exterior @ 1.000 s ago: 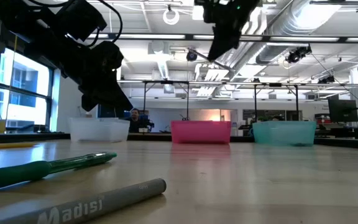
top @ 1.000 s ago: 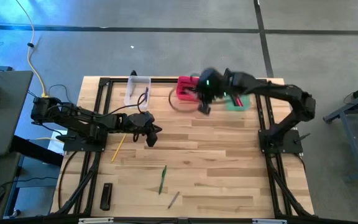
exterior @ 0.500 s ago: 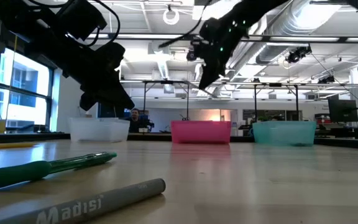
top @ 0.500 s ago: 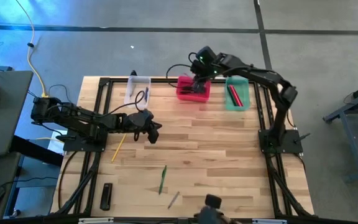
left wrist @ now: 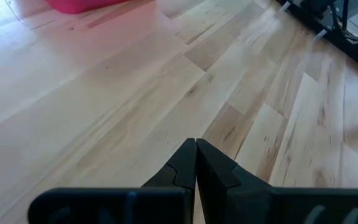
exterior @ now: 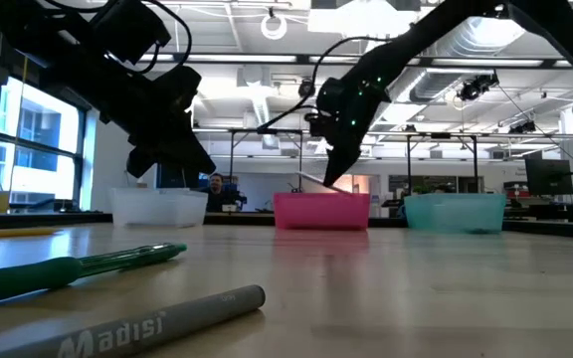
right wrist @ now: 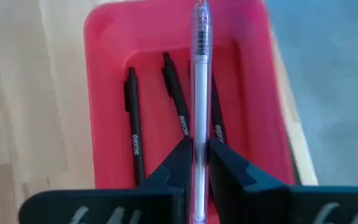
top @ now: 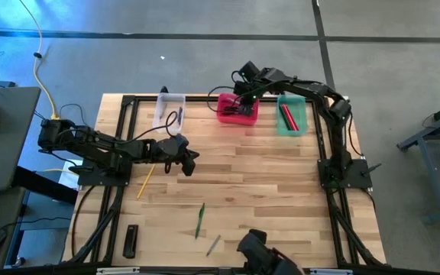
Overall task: Sort crayons/erasers/pens/pencils in bins
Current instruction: Put the pink pen into the red bin
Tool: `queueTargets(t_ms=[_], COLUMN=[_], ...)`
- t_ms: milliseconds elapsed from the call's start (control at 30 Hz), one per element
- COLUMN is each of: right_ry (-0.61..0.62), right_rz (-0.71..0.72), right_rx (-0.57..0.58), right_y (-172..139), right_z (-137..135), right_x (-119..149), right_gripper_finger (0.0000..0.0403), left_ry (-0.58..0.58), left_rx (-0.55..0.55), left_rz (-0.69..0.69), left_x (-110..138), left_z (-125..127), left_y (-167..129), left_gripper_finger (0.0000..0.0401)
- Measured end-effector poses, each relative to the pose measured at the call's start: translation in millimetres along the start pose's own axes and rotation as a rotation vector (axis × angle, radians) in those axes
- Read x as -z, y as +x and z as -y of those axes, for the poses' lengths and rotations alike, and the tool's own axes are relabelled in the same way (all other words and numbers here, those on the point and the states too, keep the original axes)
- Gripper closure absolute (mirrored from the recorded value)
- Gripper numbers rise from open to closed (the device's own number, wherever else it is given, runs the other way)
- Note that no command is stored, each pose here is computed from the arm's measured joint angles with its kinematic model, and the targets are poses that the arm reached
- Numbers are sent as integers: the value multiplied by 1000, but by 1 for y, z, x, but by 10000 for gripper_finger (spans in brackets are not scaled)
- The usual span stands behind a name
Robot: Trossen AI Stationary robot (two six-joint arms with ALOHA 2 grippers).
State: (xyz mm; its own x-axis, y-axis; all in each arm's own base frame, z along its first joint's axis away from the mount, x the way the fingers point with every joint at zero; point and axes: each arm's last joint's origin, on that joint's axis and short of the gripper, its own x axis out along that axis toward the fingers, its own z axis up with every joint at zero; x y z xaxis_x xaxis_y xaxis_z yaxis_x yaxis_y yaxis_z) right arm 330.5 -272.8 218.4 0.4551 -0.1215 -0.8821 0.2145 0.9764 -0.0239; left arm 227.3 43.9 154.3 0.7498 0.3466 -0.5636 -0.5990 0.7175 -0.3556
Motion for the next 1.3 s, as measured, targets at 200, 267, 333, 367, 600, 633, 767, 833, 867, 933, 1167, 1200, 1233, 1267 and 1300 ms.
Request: queueTargets(t_ms=[200,267,333,367,600,633,767,833,867,933,1167,1200,1233,1267,1300], right_ry=[2,1,-2,-3,-10,-10,-10,-5,-3,-3,-2,-1,5,7,11], right_rz=[-40,-35,-33,-29,21,24,24,24,23,23,16,15,12,7,-3], right_rx=[-19,-12,-4,3,48,50,52,51,51,51,48,48,46,41,32], right_y=[29,32,34,35,35,35,35,35,35,35,35,35,36,39,42], right_z=[3,4,5,6,11,11,12,11,11,11,11,12,13,13,13], right_x=[6,5,5,5,1,1,1,1,1,1,2,3,3,4,6], right_gripper_finger=[376,376,376,376,375,375,375,375,375,375,375,375,375,375,375], left_ry=[5,7,7,7,0,0,-9,-14,-17,-20,-35,-37,-40,-46,-52], left_rx=[-12,-15,-16,-16,-25,-24,-27,-34,-41,-60,-130,-130,-127,-124,-124], left_rz=[8,10,10,11,16,16,16,14,11,1,-39,-40,-42,-49,-58], left_x=[0,0,0,0,-1,-1,-1,-1,-1,-1,-4,-5,-7,-7,-8], left_z=[0,0,0,0,-1,-1,-1,-3,-4,-8,-21,-23,-24,-26,-28], left_y=[0,0,0,0,0,0,0,0,1,1,-3,-3,-4,-4,-4], left_gripper_finger=[401,401,401,401,400,400,400,401,401,401,401,401,401,401,401])
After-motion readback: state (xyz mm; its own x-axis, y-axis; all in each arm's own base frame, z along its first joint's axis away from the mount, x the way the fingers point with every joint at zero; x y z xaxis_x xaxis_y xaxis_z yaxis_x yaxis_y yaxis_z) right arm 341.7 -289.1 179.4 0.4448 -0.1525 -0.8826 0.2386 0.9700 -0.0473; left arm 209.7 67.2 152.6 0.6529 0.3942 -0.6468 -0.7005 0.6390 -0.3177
